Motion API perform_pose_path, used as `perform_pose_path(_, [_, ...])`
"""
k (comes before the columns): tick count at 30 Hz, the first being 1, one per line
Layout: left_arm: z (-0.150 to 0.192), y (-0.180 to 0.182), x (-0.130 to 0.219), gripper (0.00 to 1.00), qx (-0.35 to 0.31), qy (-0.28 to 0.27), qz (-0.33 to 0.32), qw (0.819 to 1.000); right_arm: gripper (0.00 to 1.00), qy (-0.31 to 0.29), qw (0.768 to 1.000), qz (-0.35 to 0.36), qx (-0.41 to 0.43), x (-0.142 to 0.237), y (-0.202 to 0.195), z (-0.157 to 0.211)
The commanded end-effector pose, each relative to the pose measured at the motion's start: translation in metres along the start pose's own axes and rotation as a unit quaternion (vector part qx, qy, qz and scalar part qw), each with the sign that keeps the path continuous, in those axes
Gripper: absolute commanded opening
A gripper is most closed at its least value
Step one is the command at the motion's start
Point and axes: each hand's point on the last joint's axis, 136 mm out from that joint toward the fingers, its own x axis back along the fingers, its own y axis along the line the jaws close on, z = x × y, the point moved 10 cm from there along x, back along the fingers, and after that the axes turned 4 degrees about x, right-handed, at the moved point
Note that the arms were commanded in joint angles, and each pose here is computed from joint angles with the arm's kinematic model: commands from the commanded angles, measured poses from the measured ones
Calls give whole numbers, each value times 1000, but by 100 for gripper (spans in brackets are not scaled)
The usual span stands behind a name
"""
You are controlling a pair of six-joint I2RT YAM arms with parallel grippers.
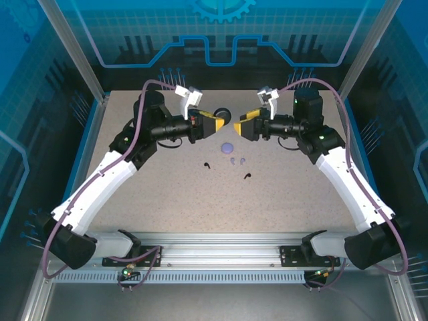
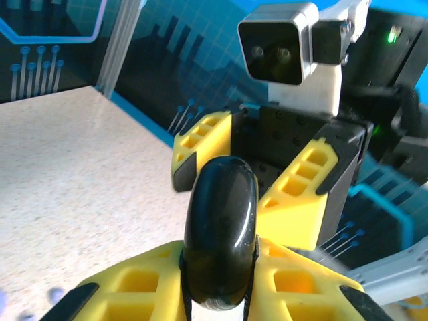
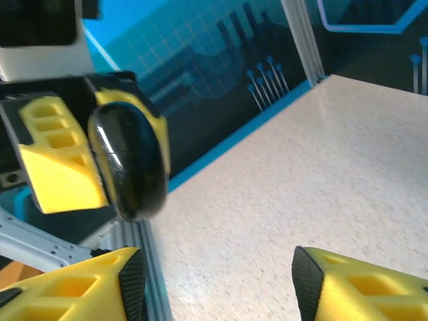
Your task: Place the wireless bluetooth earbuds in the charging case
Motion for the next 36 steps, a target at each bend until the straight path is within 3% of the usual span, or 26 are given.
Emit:
perform_pose_path(1, [9, -5, 11, 22, -77, 43, -30, 996, 65, 65, 997, 7, 43, 10, -2, 9])
perform_pose_path(5, [15, -10, 13, 23, -115, 90, -1, 989, 62, 82, 991, -98, 24, 19, 0, 6])
perform_pose_path(10, [16, -21, 15, 24, -123, 127, 63, 982, 60, 75, 984, -157, 49, 21, 12, 5])
perform_pose_path(36, [13, -27, 10, 22, -106, 142, 129, 976, 44, 119, 968, -200, 98, -22, 43, -14])
